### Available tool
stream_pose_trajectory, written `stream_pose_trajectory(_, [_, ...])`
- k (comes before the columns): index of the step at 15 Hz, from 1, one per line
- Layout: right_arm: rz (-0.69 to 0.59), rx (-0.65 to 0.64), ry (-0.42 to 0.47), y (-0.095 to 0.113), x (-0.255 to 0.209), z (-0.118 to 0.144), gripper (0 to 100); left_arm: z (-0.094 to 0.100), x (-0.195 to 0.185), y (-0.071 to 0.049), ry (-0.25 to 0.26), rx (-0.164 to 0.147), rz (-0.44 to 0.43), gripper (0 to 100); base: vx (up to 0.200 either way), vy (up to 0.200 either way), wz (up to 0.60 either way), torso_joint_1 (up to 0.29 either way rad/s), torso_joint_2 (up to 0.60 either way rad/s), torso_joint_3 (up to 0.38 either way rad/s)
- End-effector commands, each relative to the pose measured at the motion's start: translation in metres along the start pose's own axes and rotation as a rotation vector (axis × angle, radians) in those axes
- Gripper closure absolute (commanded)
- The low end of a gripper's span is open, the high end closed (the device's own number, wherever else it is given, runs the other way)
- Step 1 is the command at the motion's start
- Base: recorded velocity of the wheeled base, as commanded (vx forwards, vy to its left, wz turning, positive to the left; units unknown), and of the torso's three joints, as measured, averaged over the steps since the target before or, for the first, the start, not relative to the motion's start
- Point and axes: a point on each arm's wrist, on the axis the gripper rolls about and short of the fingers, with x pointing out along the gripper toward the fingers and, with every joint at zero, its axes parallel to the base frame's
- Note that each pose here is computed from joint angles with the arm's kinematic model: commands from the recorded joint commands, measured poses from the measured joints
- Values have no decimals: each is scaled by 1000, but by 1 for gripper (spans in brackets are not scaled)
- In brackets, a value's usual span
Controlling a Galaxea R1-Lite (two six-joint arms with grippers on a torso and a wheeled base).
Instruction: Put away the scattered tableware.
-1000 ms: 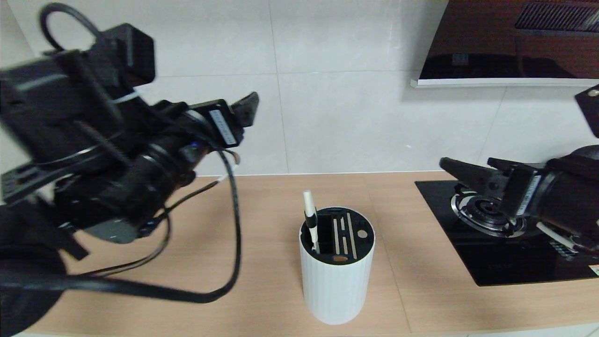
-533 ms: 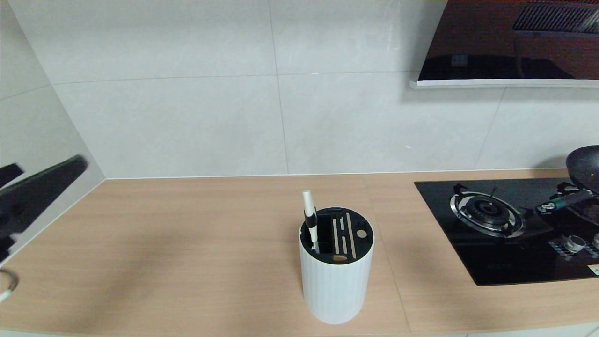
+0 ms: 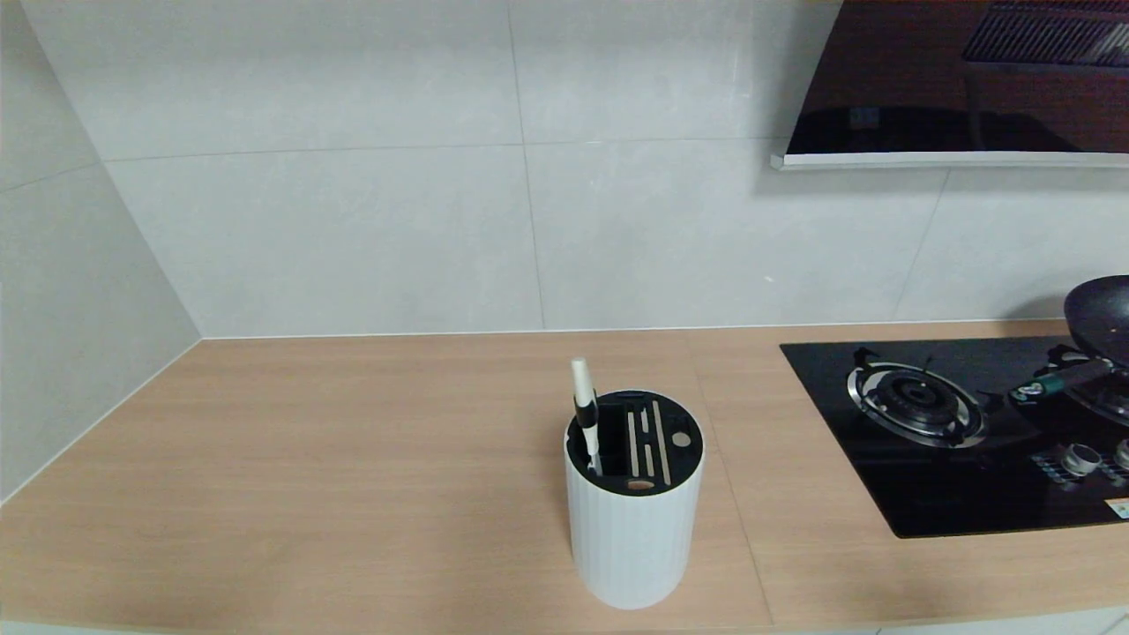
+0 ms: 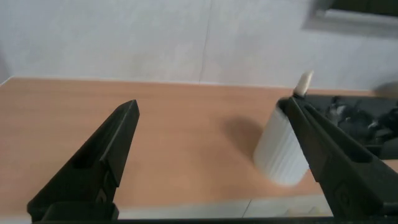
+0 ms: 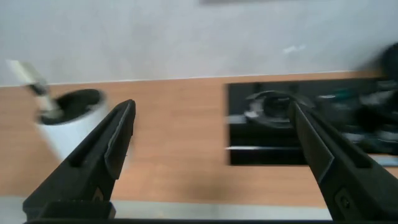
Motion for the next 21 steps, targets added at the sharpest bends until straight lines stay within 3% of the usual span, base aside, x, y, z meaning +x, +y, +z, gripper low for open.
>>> stream_pose_trajectory(1, [-39,1,-29,-2,-7,-9,0,-14,-9,3,-32,-8,64,0,0,0,0,0,0,0])
stream_pose_trajectory(4, [-196,-7,-20,4,-10,-27,0,-17,-10,-6,-67,14,209,0,0,0,0,0,0,0])
stream_pose_trajectory(5, [-178,-10,-39,5,-15,-37,0,-24,-15,-8,-89,20,230,0,0,0,0,0,0,0])
stream_pose_trajectory(6, [-175,-14,-2,5,-11,-49,0,-36,-18,-8,-102,29,216,0,0,0,0,0,0,0])
stream_pose_trajectory(9, [-194,-18,-7,3,-3,-68,0,-68,-2,-1,-18,36,286,0,0,0,0,0,0,0])
stream_pose_trajectory(10, [-187,-32,-18,3,-1,-73,0,-80,3,1,-1,42,280,0,0,0,0,0,0,0])
stream_pose_trajectory(11, [-169,-35,-6,4,-1,-74,0,-96,10,3,28,75,259,0,0,0,0,0,0,0])
stream_pose_trajectory(12, [-145,-39,15,4,-1,-76,0,-110,15,6,44,139,239,0,0,0,0,0,0,0])
stream_pose_trajectory(13, [-131,-45,61,4,-1,-80,0,-113,16,6,45,190,211,0,0,0,0,0,0,0])
stream_pose_trajectory(15, [-119,-47,65,4,-1,-81,0,-114,16,4,67,203,147,0,0,0,0,0,0,0])
stream_pose_trajectory(16, [-91,-47,110,5,-2,-85,0,-115,16,4,73,201,109,0,0,0,0,0,0,0])
stream_pose_trajectory(17, [-61,-45,114,5,-2,-85,0,-119,16,3,111,203,62,0,0,0,0,0,0,0])
stream_pose_trajectory(21, [-46,-52,113,6,-1,-85,0,-120,16,3,121,208,53,0,0,0,0,0,0,0])
